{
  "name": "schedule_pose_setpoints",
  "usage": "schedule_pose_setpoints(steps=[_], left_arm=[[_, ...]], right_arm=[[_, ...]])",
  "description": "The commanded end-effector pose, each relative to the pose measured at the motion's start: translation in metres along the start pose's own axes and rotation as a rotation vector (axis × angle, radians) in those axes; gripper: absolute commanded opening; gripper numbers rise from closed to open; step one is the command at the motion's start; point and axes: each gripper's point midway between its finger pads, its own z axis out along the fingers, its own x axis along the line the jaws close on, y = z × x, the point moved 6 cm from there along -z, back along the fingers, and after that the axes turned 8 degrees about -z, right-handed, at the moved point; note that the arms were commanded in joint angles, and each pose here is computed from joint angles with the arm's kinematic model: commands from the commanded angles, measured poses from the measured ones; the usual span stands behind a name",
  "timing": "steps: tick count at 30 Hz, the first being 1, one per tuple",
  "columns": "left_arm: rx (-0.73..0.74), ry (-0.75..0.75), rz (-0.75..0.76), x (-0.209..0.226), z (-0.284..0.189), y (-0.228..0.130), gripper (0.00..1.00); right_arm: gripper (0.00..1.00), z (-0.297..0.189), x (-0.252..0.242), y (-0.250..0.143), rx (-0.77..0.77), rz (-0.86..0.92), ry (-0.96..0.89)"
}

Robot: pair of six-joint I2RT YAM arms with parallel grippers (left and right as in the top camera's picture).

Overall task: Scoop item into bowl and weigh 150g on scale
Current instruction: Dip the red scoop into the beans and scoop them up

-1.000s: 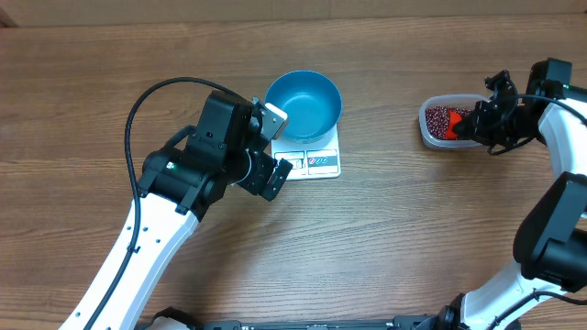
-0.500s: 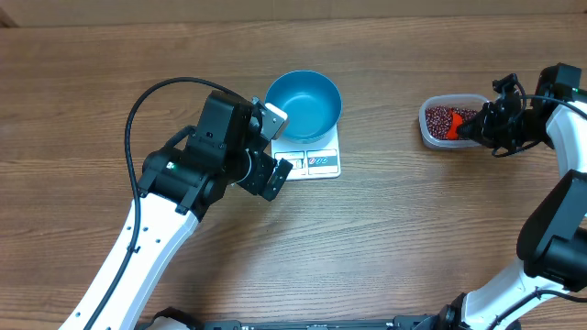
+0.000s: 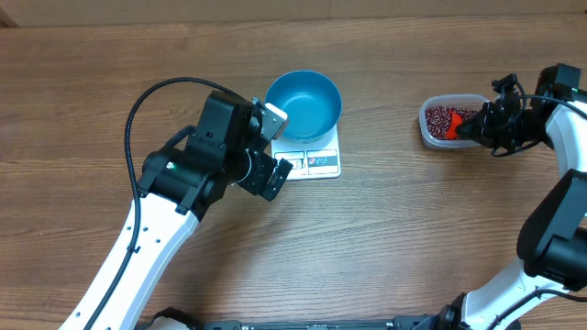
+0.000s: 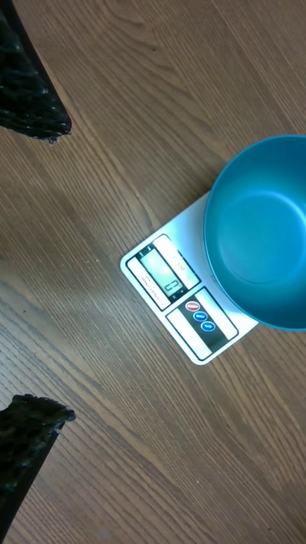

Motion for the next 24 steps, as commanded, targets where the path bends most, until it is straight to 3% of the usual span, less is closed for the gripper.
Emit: schedule_pose_setpoints(steps=[1,24], left_arm=[[0.000,0.008,0.018,0.0011,-0.0005,-0.0022,1.00],[0.000,0.008,0.018,0.0011,-0.0005,-0.0022,0.99]], right_arm=[[0.04,0.0077,0.0041,-0.0050,0.020,0.013,0.063],[0.04,0.0067,0.0127,-0.0054,0.013,0.026,0.141]])
